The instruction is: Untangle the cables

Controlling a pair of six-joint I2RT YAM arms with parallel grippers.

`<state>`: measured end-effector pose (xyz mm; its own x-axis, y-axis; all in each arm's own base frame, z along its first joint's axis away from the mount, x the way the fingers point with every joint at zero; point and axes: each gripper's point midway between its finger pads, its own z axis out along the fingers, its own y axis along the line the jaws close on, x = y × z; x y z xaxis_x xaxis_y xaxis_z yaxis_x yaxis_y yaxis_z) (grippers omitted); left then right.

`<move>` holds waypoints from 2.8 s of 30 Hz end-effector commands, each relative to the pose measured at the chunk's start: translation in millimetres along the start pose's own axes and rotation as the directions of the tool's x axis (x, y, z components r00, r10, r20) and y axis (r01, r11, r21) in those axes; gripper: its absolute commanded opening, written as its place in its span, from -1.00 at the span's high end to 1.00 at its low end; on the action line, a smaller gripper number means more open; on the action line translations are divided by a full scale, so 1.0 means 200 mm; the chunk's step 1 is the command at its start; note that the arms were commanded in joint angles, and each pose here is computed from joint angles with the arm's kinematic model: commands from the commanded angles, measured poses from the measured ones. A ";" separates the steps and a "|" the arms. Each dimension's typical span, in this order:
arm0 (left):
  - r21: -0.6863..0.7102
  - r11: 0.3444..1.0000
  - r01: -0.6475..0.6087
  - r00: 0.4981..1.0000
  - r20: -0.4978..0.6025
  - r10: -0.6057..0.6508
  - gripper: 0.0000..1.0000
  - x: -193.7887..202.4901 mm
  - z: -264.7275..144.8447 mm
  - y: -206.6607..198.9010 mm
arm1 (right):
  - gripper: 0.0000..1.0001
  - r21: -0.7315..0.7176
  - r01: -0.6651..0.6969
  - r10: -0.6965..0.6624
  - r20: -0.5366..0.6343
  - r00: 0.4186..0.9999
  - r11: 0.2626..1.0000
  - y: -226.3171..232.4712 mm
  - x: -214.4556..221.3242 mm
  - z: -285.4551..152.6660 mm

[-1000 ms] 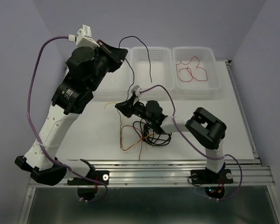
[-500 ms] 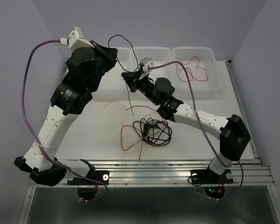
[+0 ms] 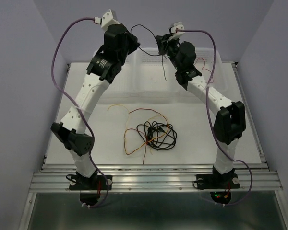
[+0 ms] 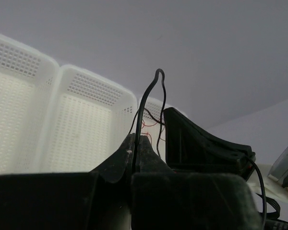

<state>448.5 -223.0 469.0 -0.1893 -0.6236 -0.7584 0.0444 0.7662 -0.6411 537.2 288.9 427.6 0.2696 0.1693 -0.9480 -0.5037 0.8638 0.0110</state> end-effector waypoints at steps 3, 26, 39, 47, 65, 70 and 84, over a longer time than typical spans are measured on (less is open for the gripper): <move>0.100 0.995 0.006 0.987 -0.158 0.010 1.00 0.24 0.40 0.03 | 0.99 -0.073 0.014 -0.023 -0.123 0.992 0.997 0.01 0.41 0.10; -0.200 0.978 0.060 0.945 -0.304 -0.120 1.00 0.97 0.93 0.59 | -0.52 0.255 -0.131 0.282 -0.756 0.591 0.958 -0.22 1.27 -0.44; -0.122 0.914 0.387 0.881 -0.243 -0.405 1.00 0.72 0.86 0.29 | -0.55 0.183 0.078 0.122 -0.863 0.491 0.980 -0.35 1.29 -0.54; -0.050 0.798 0.600 0.772 -0.225 -0.595 1.00 0.53 0.99 0.25 | -0.59 0.087 0.139 0.011 -0.879 0.477 0.986 -0.37 1.23 -0.57; -0.145 0.875 0.462 0.854 -0.192 -0.483 1.00 0.78 1.08 0.44 | -0.67 -0.056 -0.025 -0.033 -0.834 0.550 0.998 -0.14 0.88 -0.76; -0.173 0.922 0.346 0.902 -0.208 -0.378 1.00 0.89 1.04 0.45 | -0.72 0.022 -0.001 0.019 -0.804 0.594 1.000 -0.20 0.78 -0.74; -0.086 0.980 0.181 0.944 -0.266 -0.198 -0.97 0.79 0.85 0.28 | -1.00 0.143 -0.050 0.137 -0.701 0.700 0.988 -0.20 0.52 -0.81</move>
<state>608.1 -312.4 199.3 -0.5099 -0.7223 -0.4671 -0.2048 0.6294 -0.7496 454.2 200.9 228.5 -0.5454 -0.2080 -0.8120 -0.4425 0.8942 0.0682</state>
